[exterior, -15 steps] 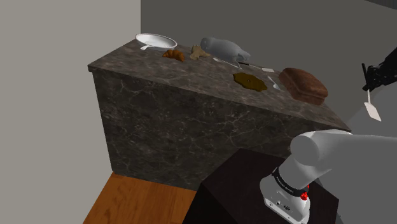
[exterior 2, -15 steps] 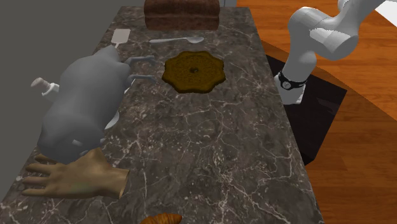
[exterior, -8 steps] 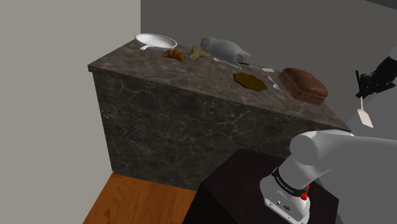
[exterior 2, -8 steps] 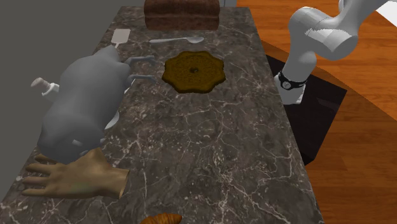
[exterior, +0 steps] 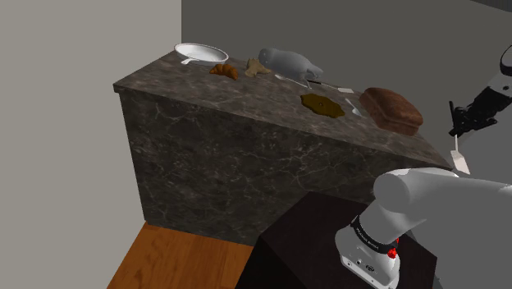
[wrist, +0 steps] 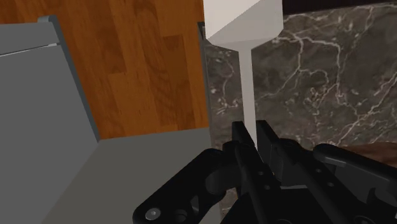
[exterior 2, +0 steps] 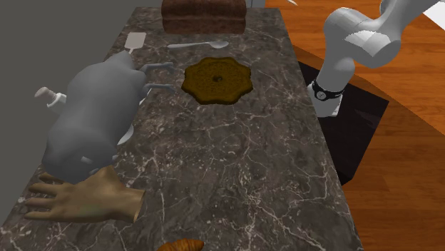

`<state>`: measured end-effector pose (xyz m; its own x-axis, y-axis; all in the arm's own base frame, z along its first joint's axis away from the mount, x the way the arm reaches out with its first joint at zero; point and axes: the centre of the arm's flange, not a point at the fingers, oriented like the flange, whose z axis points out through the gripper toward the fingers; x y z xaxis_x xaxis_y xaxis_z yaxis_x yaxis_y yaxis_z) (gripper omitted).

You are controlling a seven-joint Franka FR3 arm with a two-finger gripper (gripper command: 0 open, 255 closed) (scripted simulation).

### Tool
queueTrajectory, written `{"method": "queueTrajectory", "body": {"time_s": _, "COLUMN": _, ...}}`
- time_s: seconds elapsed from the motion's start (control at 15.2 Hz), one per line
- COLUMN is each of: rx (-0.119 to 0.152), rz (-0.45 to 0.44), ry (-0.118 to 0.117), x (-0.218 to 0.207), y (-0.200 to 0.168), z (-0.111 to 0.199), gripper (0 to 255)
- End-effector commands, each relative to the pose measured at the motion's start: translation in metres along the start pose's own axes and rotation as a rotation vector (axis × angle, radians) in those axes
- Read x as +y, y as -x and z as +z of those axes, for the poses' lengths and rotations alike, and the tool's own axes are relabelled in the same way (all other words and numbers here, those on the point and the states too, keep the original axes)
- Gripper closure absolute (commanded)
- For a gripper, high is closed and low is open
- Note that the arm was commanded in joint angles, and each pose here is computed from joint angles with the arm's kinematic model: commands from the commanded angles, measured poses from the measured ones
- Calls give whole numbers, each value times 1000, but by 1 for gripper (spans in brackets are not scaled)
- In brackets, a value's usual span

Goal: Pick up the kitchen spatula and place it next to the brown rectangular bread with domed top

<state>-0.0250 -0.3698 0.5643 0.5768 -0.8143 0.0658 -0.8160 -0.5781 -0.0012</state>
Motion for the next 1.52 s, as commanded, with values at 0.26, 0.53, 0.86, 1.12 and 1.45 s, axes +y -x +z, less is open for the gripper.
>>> {"method": "queueTrajectory", "body": {"time_s": 0.26, "rx": 0, "rz": 0, "ry": 0, "x": 0, "y": 2, "z": 32, "gripper": 255}}
{"method": "queueTrajectory", "body": {"time_s": 0.53, "rx": 0, "rz": 0, "ry": 0, "x": 0, "y": 3, "z": 53, "gripper": 255}}
{"method": "queueTrajectory", "body": {"time_s": 0.86, "rx": 0, "rz": 0, "ry": 0, "x": 0, "y": 4, "z": 72, "gripper": 255}}
{"method": "queueTrajectory", "body": {"time_s": 1.12, "rx": 0, "rz": 0, "ry": 0, "x": 0, "y": 4, "z": 72, "gripper": 255}}
{"method": "queueTrajectory", "body": {"time_s": 1.45, "rx": 0, "rz": 0, "ry": 0, "x": 0, "y": 4, "z": 72, "gripper": 0}}
